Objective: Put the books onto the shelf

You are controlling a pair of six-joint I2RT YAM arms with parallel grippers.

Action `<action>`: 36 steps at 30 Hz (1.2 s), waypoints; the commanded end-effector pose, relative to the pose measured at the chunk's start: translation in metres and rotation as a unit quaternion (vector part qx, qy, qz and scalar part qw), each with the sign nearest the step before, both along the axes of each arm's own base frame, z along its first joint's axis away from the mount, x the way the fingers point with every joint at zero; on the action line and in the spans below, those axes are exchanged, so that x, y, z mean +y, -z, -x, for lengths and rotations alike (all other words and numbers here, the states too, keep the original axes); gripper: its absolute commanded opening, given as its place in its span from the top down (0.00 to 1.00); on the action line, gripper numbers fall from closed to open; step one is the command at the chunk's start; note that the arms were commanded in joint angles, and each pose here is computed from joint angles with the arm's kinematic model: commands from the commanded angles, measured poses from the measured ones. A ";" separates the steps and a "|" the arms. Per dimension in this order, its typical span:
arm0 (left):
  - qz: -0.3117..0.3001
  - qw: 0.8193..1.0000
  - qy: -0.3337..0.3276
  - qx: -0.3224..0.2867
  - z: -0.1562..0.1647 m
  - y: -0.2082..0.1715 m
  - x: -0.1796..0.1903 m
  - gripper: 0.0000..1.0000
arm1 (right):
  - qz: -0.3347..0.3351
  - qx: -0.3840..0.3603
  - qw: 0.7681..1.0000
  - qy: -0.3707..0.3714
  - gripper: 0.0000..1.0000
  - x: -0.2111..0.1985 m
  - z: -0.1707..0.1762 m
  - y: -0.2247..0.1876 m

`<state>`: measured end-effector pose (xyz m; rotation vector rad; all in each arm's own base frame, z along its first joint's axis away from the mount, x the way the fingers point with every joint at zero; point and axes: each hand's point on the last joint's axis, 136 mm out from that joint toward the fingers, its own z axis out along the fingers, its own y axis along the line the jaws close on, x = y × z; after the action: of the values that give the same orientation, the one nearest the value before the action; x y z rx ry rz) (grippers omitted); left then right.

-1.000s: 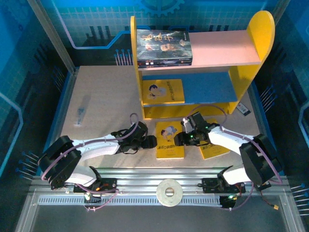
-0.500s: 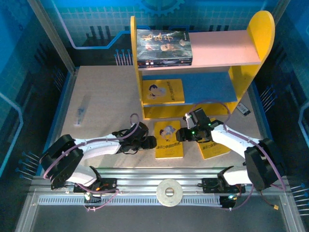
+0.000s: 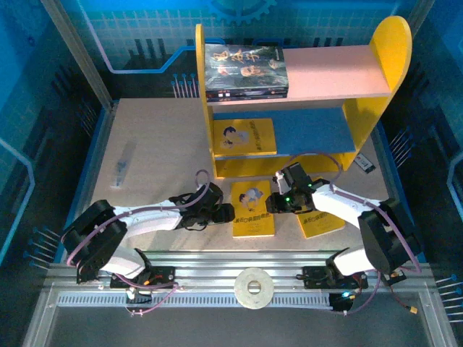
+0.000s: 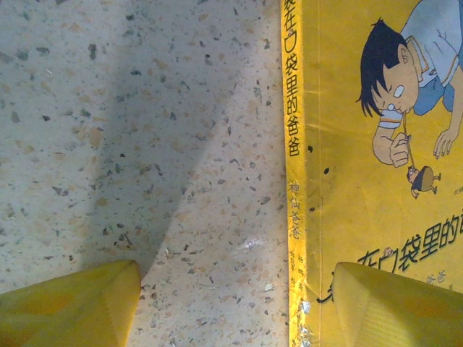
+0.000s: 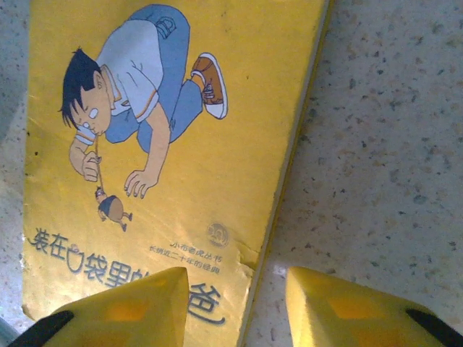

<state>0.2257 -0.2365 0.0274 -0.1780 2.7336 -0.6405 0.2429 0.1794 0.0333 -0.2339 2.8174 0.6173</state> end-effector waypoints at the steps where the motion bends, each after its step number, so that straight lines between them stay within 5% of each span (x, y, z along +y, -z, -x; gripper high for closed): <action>1: 0.015 1.000 0.006 -0.008 -0.006 -0.005 -0.014 0.28 | -0.006 0.006 1.000 0.002 0.63 0.008 -0.002 0.004; 19: 0.029 0.999 0.022 -0.002 -0.008 0.001 -0.033 0.29 | -0.067 0.041 0.996 -0.043 0.78 0.064 0.017 0.029; 36: 0.108 0.989 0.056 -0.081 -0.019 -0.062 -0.055 0.31 | -0.104 0.055 0.990 -0.074 0.79 0.092 0.033 0.035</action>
<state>0.2285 -0.2400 0.0314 -0.1623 2.7384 -0.6029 0.2442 0.2551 0.0183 -0.2746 2.7558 0.9059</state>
